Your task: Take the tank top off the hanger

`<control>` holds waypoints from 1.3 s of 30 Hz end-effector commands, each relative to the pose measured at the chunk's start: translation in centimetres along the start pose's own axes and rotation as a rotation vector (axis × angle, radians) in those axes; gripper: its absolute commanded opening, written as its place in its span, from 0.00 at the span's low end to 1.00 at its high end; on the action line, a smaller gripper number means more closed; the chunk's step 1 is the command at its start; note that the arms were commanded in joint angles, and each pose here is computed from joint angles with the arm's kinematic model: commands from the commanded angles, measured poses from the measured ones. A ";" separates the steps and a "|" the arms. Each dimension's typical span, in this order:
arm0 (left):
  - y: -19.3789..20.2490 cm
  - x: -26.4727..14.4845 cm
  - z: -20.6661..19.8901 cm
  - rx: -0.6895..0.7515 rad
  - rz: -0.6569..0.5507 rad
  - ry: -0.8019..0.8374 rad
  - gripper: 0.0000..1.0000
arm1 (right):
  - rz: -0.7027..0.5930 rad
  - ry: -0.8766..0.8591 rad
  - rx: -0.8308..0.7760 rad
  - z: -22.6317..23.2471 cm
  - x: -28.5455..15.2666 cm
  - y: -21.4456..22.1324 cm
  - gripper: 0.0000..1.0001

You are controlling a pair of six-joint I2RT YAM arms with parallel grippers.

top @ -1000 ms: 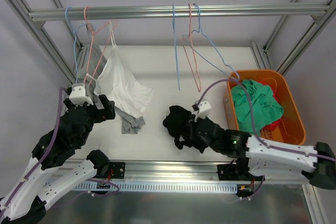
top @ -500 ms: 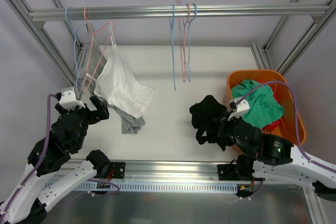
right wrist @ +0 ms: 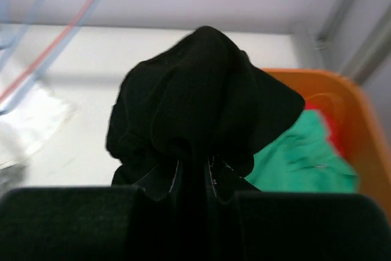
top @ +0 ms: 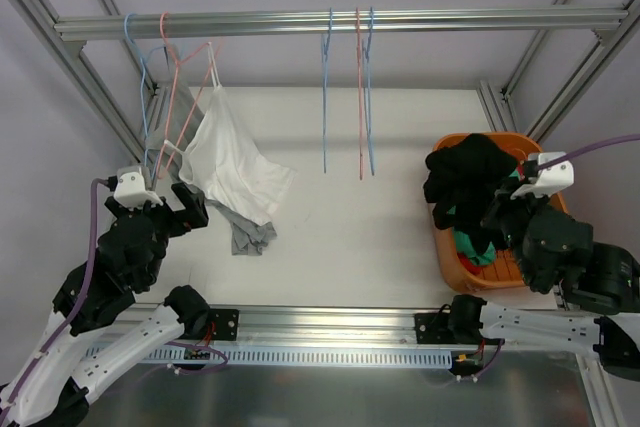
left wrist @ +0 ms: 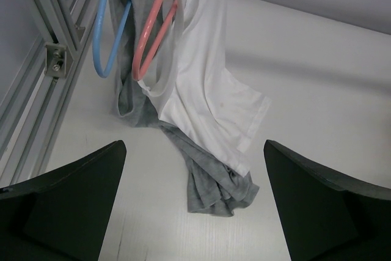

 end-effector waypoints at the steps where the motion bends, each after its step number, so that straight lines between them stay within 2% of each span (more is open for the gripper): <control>1: -0.7 -0.3 0.4 -0.049 -0.040 -0.015 0.99 | -0.090 0.350 -0.236 -4.1 -0.3 -4.0 0.00; 4: -0.7 -0.4 0.4 -0.053 -0.042 -0.008 0.99 | -0.084 0.464 -0.245 -6.0 -1.0 -5.4 0.00; 6: -0.8 -0.4 0.3 -0.057 -0.040 0.003 0.99 | -0.061 0.442 -0.285 -5.3 0.1 -5.3 0.00; 7: -0.8 -0.4 0.2 -0.055 -0.039 0.007 0.99 | -0.032 0.502 -0.290 -6.1 0.6 -4.9 0.00; 8: -0.8 -0.4 0.1 -0.053 -0.036 0.011 0.99 | 0.025 0.417 -0.309 -4.9 2.3 -3.7 0.00; 9: -0.8 -0.3 -0.2 -0.048 -0.030 0.020 0.99 | 0.113 0.424 -0.342 -4.7 4.5 -1.7 0.00; 10: -0.8 -0.3 -0.3 -0.042 -0.027 0.024 0.99 | 0.168 0.527 -0.295 -7.0 5.3 -0.7 0.00; 11: -0.8 -0.3 -0.4 -0.041 -0.025 0.028 0.99 | 0.209 0.429 -0.210 -6.3 7.2 0.9 0.00; 12: -0.8 -0.2 -0.5 -0.037 -0.019 0.033 0.99 | 0.268 0.442 -0.152 -7.5 8.5 3.2 0.00; 13: -0.8 -0.2 -0.6 -0.031 -0.016 0.040 0.99 | 0.296 0.525 -0.062 -10.2 9.0 4.3 0.00; 14: -0.8 -0.2 -0.7 -0.028 -0.015 0.044 0.99 | 0.319 0.452 0.018 -9.9 10.3 5.4 0.00; 15: -0.8 -0.2 -0.8 -0.027 -0.014 0.052 0.99 | 0.351 0.453 0.114 -10.3 11.1 6.6 0.00; 16: -0.8 -0.2 -0.9 -0.022 -0.011 0.054 0.99 | 0.443 0.488 0.179 -12.1 12.3 9.4 0.00; 18: -1.0 -0.2 -1.0 -0.018 -0.009 0.055 0.99 | 0.529 0.537 0.231 -13.3 13.2 12.4 0.00; 20: -1.1 -0.2 -1.1 -0.014 -0.008 0.064 0.99 | 0.649 0.613 0.268 -15.2 13.8 17.4 0.00; 21: -1.4 -0.3 -1.2 -0.014 -0.009 0.071 0.99 | 0.684 0.651 0.332 -16.3 13.6 19.1 0.00; 23: -1.8 -0.5 -1.8 -0.011 -0.006 0.113 0.99 | 0.812 0.640 0.406 -16.5 13.8 23.0 0.00; 26: -3.6 -1.7 -2.6 -0.013 -0.020 0.197 0.99 | 0.829 0.667 0.442 -16.4 13.4 24.0 0.02; 27: -5.2 -2.2 -2.7 -0.024 -0.039 0.212 0.99 | 0.755 0.674 0.431 -16.3 13.1 22.3 0.04; 29: -6.6 -2.5 -2.6 -0.008 -0.050 0.201 0.99 | 0.653 0.723 0.397 -16.7 12.3 19.5 0.30; 30: -8.3 -2.4 -2.8 0.001 -0.057 0.187 0.99 | 0.572 0.734 0.381 -16.6 11.5 16.9 0.54; 31: -9.0 -2.2 -2.9 0.031 -0.058 0.166 0.99 | 0.535 0.746 0.368 -16.5 11.0 15.4 0.64; 32: -9.6 -1.9 -3.0 0.051 -0.051 0.147 0.99 | 0.533 0.771 0.345 -16.5 10.0 14.3 0.79; 33: -11.0 -1.0 -3.5 0.068 -0.050 0.105 0.99 | 0.456 0.768 0.327 -16.3 9.5 11.3 0.99; 39: -17.4 2.6 -7.3 0.146 -0.058 0.082 0.99 | 0.339 0.784 0.260 -15.0 5.6 5.7 0.99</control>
Point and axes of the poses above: each gripper's point midway between its finger pads, its own x axis out along the fingers, its own z axis along the line the jaws close on, y = z × x, the point moved 3 cm from there along -x, back along the fingers, and after that the axes turned 6 degrees about x, right-handed, at the moved point
